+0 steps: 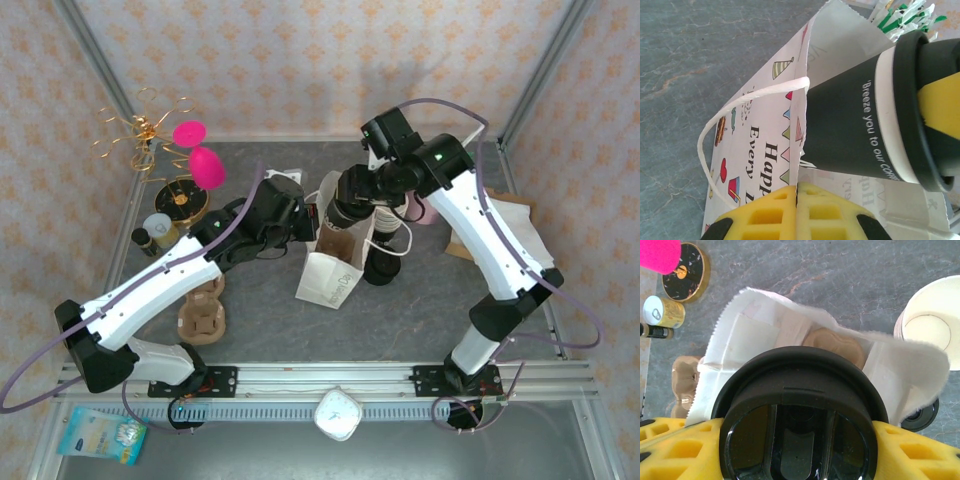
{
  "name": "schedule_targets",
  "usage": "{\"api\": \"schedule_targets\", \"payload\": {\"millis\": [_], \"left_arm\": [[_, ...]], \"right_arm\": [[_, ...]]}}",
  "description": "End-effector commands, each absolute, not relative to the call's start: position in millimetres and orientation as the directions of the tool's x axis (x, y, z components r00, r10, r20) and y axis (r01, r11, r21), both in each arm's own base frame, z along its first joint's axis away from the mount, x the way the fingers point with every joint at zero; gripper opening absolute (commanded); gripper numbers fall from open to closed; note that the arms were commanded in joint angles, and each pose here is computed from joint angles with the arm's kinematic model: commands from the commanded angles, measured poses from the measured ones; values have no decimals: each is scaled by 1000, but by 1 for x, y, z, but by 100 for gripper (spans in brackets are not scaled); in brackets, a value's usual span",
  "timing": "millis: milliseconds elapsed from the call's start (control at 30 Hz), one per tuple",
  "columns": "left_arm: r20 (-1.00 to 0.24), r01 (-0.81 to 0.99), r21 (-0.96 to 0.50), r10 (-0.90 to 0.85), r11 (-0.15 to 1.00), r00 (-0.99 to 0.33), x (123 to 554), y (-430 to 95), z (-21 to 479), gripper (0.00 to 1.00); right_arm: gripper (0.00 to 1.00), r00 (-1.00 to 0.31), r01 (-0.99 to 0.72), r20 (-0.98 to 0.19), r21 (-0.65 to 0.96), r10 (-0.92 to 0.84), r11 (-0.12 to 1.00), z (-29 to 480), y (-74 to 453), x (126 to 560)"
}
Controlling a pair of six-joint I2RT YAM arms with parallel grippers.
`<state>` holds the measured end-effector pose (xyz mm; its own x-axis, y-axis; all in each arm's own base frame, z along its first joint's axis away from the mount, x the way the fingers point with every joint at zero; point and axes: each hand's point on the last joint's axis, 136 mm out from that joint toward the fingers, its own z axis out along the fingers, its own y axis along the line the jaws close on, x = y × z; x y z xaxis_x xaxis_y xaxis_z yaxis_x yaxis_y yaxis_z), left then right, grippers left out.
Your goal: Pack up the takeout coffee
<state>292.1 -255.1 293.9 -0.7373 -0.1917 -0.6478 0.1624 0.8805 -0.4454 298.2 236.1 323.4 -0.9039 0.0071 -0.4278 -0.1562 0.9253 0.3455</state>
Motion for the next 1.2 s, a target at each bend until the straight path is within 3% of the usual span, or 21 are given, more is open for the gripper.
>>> {"api": "schedule_targets", "payload": {"millis": [0,867,1167], "left_arm": [[-674,152,-486,-258,861,-692,295,-257,311,0],[-681,167,-512,-279,843,-677,286,-265,306,0],[-644,132,-561,-331,818,-690,283,-262,292,0]], "right_arm": [[55,-898,-142,-440,327,18,934,321,238,303],[53,-908,-35,-418,142,28,989,271,234,314],[53,-927,-27,-374,160,35,987,258,250,315]]}}
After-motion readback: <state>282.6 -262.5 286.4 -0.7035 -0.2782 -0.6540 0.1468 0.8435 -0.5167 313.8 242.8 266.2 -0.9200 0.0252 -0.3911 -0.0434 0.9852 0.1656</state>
